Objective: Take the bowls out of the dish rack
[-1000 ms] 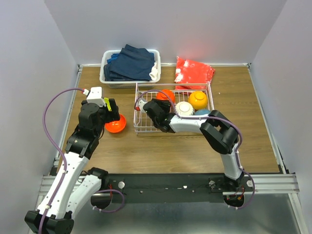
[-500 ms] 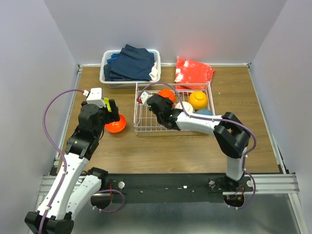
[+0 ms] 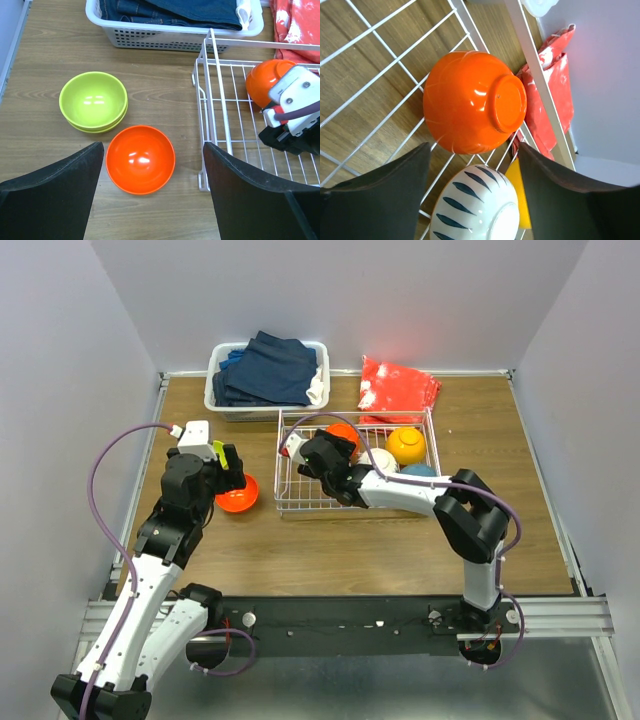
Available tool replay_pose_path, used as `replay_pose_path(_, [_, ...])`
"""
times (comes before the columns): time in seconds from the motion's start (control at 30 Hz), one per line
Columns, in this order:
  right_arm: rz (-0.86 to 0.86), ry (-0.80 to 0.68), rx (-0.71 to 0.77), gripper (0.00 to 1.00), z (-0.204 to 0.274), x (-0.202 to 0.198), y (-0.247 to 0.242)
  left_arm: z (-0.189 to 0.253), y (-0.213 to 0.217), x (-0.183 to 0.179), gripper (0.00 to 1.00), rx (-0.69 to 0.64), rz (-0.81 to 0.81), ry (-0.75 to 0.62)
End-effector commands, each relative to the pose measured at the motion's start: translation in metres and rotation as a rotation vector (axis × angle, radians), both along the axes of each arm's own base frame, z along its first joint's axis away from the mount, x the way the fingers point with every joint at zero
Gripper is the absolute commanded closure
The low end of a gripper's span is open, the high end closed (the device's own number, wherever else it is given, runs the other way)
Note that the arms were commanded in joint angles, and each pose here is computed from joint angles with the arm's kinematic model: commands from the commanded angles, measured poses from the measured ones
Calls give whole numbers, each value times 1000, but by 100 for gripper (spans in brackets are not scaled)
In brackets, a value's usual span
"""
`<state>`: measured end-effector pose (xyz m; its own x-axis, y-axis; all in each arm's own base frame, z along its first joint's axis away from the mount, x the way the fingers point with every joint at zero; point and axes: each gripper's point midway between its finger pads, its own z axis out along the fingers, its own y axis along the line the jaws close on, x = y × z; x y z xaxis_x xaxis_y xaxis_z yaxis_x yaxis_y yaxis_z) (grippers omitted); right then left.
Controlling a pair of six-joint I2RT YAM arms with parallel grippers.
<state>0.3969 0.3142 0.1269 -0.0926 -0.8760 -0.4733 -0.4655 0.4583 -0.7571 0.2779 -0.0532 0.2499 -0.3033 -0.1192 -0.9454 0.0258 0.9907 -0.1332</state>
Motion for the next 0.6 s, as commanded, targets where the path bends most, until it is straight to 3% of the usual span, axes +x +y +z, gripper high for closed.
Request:
replay_pose_path(0.0, [46,-29,-66,19,0,7,6,3,-2,0,11,0,-10,-25])
replay_pose_path(0.1, [58,-18,-101,10,2,10,8,5,-2,-2,11,-3,-11,-34])
replay_pose_path(0.27, [64,51,-152,4,-11,7,8,4,-4,-1,11,-7,-19,-33])
replay_pose_path(0.57, [32,49,-228,0,-17,14,6,-6,-8,3,11,0,-31,0])
